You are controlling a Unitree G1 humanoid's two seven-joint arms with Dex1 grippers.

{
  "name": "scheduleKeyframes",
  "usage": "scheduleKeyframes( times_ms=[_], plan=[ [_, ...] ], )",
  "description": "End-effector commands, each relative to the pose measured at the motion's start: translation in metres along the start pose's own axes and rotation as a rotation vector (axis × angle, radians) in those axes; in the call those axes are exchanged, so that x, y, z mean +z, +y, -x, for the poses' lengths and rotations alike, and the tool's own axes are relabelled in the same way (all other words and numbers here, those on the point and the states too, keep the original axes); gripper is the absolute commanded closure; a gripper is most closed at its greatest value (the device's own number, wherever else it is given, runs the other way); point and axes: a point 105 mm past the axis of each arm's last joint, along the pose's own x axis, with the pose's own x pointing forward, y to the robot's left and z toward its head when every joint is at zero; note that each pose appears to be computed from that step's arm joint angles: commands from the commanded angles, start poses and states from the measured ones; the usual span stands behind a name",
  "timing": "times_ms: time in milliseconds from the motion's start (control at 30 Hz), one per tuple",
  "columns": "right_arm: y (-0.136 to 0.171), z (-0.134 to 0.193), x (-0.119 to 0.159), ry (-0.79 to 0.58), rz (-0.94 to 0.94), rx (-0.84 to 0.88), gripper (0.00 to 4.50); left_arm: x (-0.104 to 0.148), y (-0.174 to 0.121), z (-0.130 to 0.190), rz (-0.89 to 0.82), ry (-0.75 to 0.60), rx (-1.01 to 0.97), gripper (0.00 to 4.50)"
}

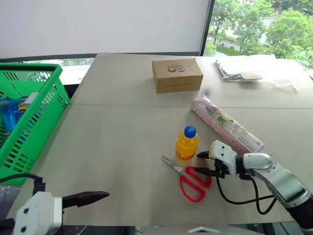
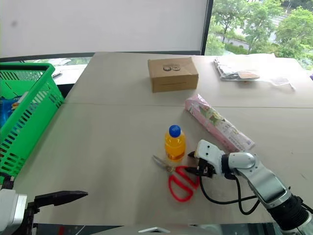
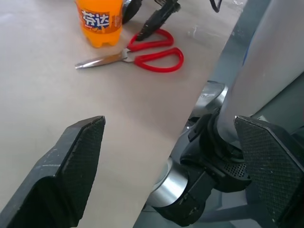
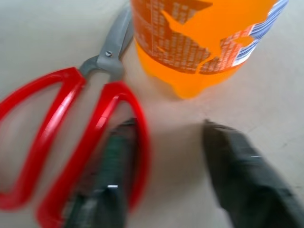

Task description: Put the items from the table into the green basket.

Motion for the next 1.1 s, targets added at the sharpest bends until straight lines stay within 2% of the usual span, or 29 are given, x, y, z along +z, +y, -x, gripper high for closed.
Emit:
scheduleKeyframes(
  times_ms=[33, 67, 167, 267, 500, 933, 1100],
  plan=[
    [0.014, -0.003, -0.022, 0.091, -0.011, 0.057, 4.13, 0.009, 0.002, -0.001, -0.029, -0.014, 0.01, 0.0],
    [0.017, -0.001, -0.022, 0.097, 0.0, 0.072, 4.47, 0.009, 0.004, -0.002, -0.038, -0.006, 0.009, 0.0],
    [0.022, 0.004, -0.023, 0.099, -0.007, 0.099, 4.47, 0.006, 0.007, -0.003, -0.06, 0.037, -0.012, 0.0],
    [0.023, 0.008, -0.022, 0.098, 0.019, 0.114, 4.47, 0.012, 0.014, -0.006, -0.069, 0.003, -0.013, 0.0],
    [0.027, 0.014, 0.016, -0.141, -0.008, 0.142, 4.47, 0.015, 0.026, -0.004, -0.057, -0.023, -0.013, 0.0],
    [0.015, 0.033, 0.064, -0.396, -0.047, 0.111, 4.47, 0.023, 0.044, 0.002, -0.056, -0.073, -0.001, 0.0],
    [0.027, 0.041, 0.087, -0.516, 0.016, 0.2, 4.47, 0.019, 0.048, 0.004, -0.062, -0.046, -0.001, 0.0]
  ],
)
